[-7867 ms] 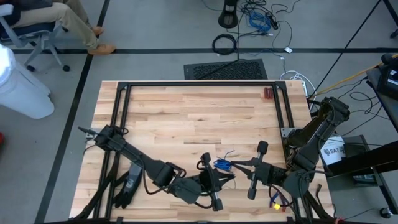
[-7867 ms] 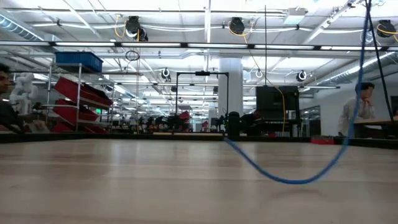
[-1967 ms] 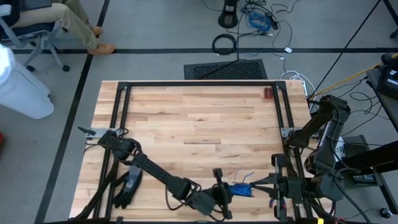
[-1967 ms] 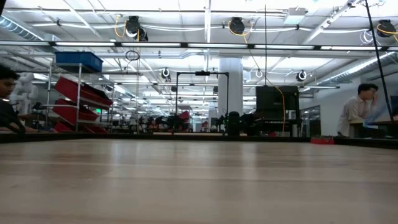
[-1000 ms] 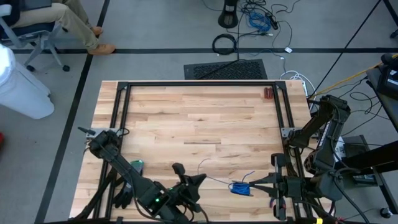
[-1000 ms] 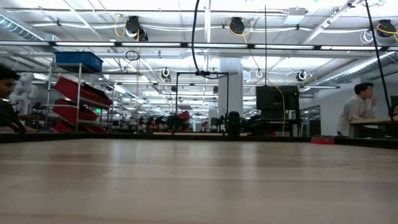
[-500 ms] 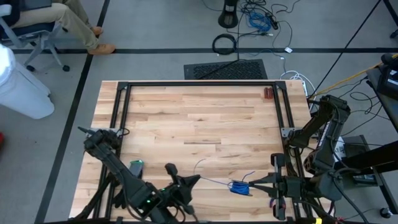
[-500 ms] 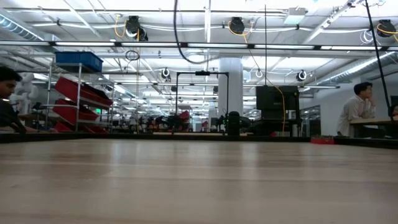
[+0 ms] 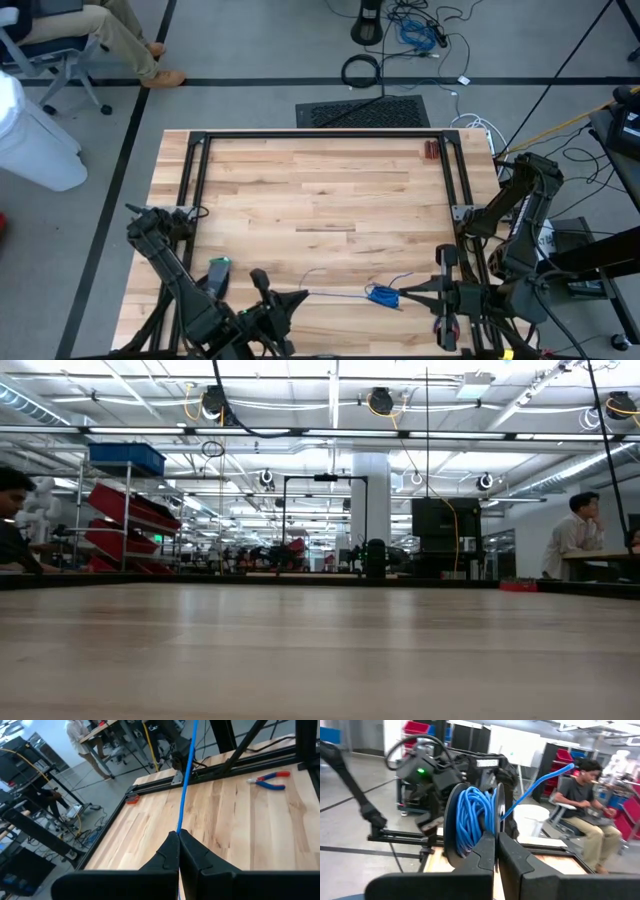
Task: Coil cords
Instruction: Coil the blue wire onto the spool
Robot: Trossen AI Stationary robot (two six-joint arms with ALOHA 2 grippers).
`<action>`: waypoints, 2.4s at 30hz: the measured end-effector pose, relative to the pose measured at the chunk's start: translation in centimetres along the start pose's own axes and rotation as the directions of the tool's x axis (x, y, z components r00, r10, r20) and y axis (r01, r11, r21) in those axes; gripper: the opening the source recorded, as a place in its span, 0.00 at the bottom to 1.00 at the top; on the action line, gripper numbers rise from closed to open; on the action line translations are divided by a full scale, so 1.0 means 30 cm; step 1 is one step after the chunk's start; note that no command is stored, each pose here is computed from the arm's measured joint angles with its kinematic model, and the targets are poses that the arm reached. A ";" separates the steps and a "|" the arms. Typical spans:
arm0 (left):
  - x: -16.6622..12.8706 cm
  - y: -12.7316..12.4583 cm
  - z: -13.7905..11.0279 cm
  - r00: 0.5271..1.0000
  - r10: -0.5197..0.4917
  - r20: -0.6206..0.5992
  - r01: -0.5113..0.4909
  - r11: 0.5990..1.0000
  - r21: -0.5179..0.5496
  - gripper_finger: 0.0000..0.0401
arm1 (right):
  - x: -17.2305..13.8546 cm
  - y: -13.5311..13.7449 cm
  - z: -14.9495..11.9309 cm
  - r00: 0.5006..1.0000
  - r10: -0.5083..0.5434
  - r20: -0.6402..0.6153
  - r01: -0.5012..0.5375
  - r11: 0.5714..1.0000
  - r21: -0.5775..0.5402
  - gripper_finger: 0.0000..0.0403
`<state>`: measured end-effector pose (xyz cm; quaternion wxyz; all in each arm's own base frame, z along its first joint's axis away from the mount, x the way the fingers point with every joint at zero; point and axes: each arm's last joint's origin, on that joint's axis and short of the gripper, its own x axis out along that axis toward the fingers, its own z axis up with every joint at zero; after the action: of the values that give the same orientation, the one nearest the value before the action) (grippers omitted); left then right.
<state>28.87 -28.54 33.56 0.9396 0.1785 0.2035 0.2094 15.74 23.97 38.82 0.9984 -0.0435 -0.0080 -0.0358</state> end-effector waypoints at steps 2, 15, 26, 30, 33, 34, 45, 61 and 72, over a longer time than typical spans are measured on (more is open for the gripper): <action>-0.007 -0.004 0.000 1.000 -0.006 0.004 0.006 1.000 0.005 0.00 | 0.002 -0.003 -0.005 1.000 -0.023 -0.010 0.023 1.000 0.000 0.00; -0.026 -0.019 0.045 0.997 -0.053 0.056 0.047 0.993 0.110 0.00 | 0.023 -0.010 -0.032 0.999 0.008 -0.049 -0.008 1.000 -0.007 0.00; -0.036 -0.005 0.075 0.990 0.060 0.124 -0.085 0.974 0.209 0.00 | 0.068 -0.026 -0.055 0.990 0.110 -0.093 -0.109 0.994 0.020 0.00; -0.055 0.037 0.106 0.988 0.059 0.141 -0.069 0.995 0.066 0.00 | 0.087 -0.038 -0.068 0.987 0.106 -0.120 -0.104 0.994 0.021 0.00; -0.070 0.069 0.125 0.987 0.060 0.150 -0.054 0.998 -0.043 0.00 | 0.102 -0.050 -0.074 0.988 0.084 -0.131 -0.082 0.996 0.021 0.00; -0.072 0.075 0.128 0.987 0.056 0.150 -0.043 0.996 -0.084 0.00 | 0.107 -0.054 -0.075 0.988 0.078 -0.133 -0.076 0.997 0.019 0.00; 0.031 0.118 0.158 0.994 -0.026 0.110 0.051 0.971 -0.232 0.00 | 0.151 -0.095 -0.116 0.977 0.000 -0.211 -0.010 0.999 -0.046 0.00; 0.176 0.242 0.230 0.990 -0.123 0.066 0.138 0.925 -0.355 0.00 | 0.191 -0.141 -0.164 0.948 -0.170 -0.268 0.157 0.985 -0.072 0.00; 0.240 0.282 0.260 0.982 -0.153 0.108 0.185 0.878 -0.441 0.00 | 0.220 -0.149 -0.184 0.918 -0.323 -0.231 0.305 0.946 -0.111 0.00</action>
<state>35.70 -19.96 41.55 0.9766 -0.0542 0.1315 0.1615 22.08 18.57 33.84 0.9706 -0.0730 0.1106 -0.2011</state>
